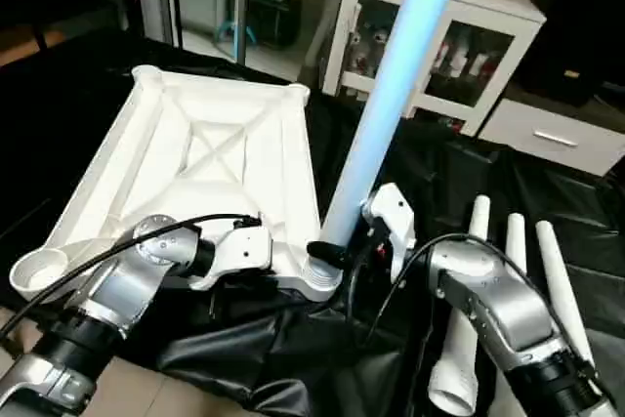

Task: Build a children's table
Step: Insert table leg to table base

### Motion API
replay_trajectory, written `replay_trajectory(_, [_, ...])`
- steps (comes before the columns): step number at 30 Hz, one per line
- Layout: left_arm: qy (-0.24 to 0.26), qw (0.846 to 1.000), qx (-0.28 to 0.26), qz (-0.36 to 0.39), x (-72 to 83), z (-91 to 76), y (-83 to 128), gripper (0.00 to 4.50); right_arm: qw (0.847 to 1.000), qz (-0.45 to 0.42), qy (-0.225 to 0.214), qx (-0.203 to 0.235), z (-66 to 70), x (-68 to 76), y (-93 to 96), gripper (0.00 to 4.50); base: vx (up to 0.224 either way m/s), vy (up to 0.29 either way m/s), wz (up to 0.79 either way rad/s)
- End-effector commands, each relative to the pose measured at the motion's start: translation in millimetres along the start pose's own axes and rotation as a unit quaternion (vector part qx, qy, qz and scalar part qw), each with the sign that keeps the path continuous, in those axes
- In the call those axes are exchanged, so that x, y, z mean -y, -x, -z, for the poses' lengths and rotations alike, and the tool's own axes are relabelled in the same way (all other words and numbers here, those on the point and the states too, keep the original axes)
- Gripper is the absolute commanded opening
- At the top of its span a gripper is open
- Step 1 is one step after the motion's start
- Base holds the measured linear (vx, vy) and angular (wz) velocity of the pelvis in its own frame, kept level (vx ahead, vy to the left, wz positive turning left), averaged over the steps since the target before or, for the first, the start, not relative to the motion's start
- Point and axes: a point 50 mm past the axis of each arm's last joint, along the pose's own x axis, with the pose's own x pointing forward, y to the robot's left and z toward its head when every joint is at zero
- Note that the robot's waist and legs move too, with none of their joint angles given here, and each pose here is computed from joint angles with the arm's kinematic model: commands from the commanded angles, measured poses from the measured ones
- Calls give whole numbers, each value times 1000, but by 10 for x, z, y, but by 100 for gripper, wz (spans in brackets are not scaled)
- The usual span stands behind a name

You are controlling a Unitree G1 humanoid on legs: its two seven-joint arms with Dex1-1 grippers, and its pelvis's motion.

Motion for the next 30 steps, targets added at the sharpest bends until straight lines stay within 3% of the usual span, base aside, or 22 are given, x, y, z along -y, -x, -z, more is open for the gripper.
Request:
replay_trajectory(1, [21,1000,8,10,81,54,-110,0,987,48,-59,-141,612,53,87,186,0,0,0])
replay_trajectory(13, [45,998,30,-33,-29,-1,-100,0,984,104,-38,-141,608,197,7,186,0,0,0])
replay_trajectory(16, [68,995,33,-69,-104,-48,-165,0,970,186,-40,-150,645,350,-34,186,-17,9,-3])
replay_trajectory(20, [97,990,44,-91,-170,-114,-228,0,955,249,-51,-154,669,449,-70,186,-39,38,-11])
replay_trajectory(21, [119,986,59,-103,-230,-209,-270,0,944,285,-61,-156,684,494,-117,186,0,0,0])
replay_trajectory(24, [126,984,63,-113,-270,-258,-289,0,936,305,-67,-160,694,515,-141,186,0,0,0])
replay_trajectory(27, [139,976,75,-148,-405,-458,-363,0,913,361,-94,-167,712,557,-239,185,0,0,0])
replay_trajectory(30, [142,974,78,-156,-435,-517,-387,0,907,373,-108,-166,715,559,-272,185,0,0,0])
